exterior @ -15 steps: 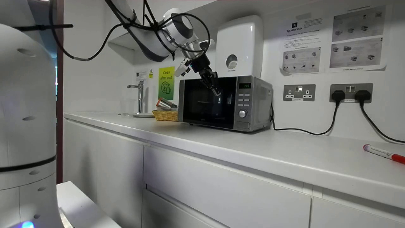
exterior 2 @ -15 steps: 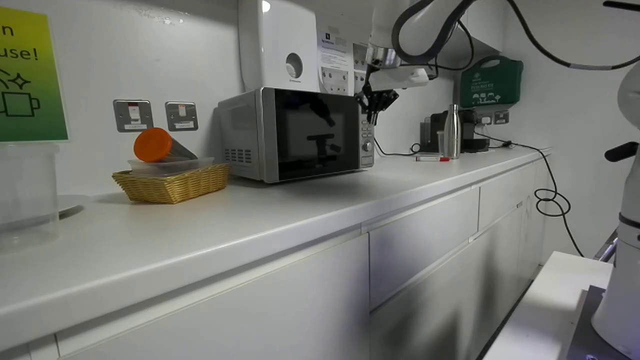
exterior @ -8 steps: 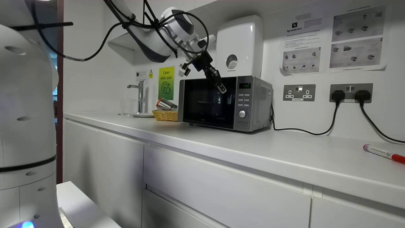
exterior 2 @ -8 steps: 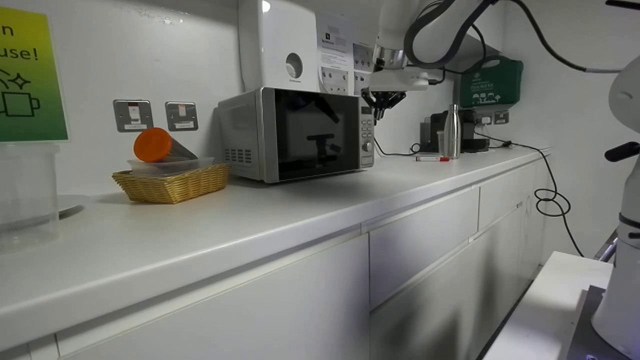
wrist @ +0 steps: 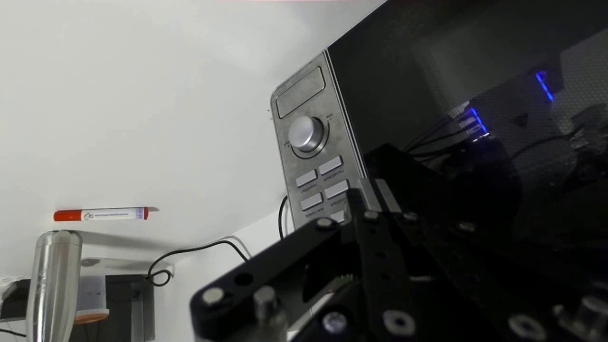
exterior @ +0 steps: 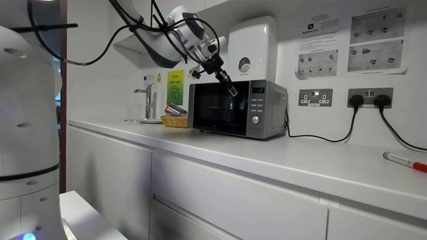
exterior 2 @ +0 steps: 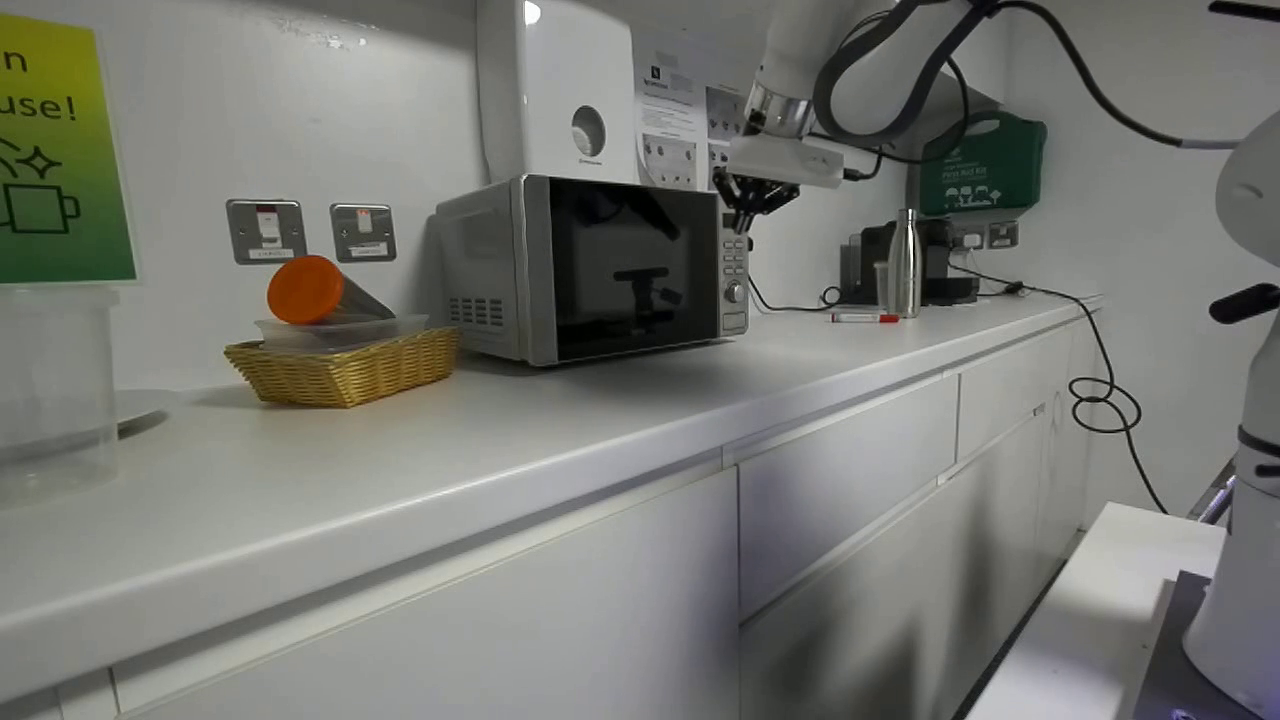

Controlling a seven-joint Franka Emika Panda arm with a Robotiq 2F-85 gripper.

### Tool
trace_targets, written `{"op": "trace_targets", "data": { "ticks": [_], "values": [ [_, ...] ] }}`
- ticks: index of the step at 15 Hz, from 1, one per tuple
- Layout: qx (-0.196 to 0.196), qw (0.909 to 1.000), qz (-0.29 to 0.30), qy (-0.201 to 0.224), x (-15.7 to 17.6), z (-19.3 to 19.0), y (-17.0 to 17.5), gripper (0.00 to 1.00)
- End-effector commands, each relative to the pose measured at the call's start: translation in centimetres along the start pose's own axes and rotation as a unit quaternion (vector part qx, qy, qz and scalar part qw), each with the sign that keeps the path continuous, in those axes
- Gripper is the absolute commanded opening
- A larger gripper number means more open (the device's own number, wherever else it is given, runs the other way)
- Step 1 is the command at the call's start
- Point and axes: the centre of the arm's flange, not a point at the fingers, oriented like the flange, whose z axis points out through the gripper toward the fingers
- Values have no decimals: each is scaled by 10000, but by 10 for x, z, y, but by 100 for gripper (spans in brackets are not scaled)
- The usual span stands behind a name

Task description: Press on the microwave top left button

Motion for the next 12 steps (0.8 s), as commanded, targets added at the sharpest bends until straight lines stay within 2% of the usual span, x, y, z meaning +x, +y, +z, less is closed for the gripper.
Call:
{"op": "trace_targets", "data": {
  "ticks": [1,7,12],
  "values": [
    [98,9996,253,33,12,12,10,0],
    [108,9987,484,-119,31,31,18,0],
    [123,9978,625,-203,47,43,11,0]
  ]
}}
